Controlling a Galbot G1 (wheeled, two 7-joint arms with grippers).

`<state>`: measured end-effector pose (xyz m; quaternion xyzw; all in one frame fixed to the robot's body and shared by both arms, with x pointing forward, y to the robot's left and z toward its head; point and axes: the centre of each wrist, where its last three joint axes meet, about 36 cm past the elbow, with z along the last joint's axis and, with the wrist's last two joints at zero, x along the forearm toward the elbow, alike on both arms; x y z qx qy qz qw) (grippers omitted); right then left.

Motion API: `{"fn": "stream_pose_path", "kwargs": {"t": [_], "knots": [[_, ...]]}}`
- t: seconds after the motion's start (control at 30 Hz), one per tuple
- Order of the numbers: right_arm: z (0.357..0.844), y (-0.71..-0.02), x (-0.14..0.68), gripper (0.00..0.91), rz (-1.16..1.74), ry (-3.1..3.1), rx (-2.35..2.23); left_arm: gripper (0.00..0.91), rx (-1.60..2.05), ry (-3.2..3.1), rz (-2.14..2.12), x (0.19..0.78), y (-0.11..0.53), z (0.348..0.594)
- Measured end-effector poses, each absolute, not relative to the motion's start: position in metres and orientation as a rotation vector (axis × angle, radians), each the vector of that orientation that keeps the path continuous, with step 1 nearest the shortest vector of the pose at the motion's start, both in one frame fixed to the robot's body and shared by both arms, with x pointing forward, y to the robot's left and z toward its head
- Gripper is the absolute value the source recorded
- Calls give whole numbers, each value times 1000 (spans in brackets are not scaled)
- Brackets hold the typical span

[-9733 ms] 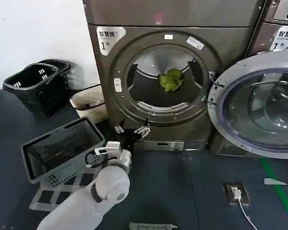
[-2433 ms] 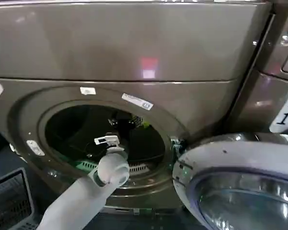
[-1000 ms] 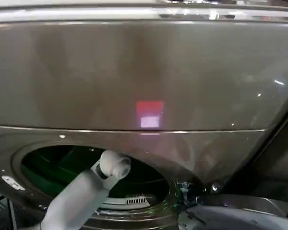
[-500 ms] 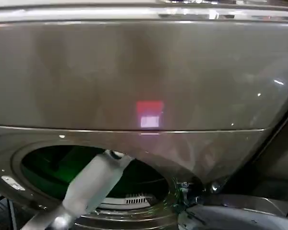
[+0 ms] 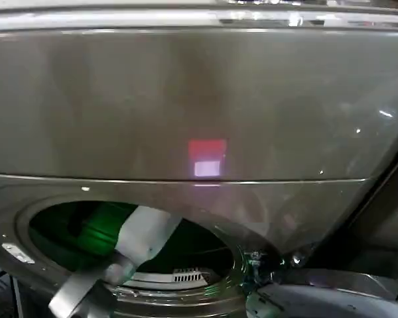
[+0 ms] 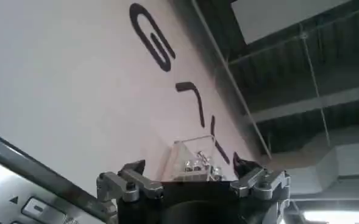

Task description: Grasp the clothes from the dryer.

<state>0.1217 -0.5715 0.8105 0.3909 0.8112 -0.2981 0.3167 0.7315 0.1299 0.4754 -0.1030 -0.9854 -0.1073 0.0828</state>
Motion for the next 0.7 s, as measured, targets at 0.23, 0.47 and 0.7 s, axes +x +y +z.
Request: {"fn": "stream_pose_path", "kwargs": {"t": [0.23, 0.47, 0.7], "knots": [[811, -571, 122, 907, -787, 2136, 1025, 907, -633, -2828, -510, 749, 138, 480], [813, -570, 124, 907, -790, 2136, 1015, 907, -875, -2674, -719, 766, 155, 488], [814, -570, 124, 907, -795, 2138, 1008, 907, -1042, -2483, -920, 777, 165, 497]]}}
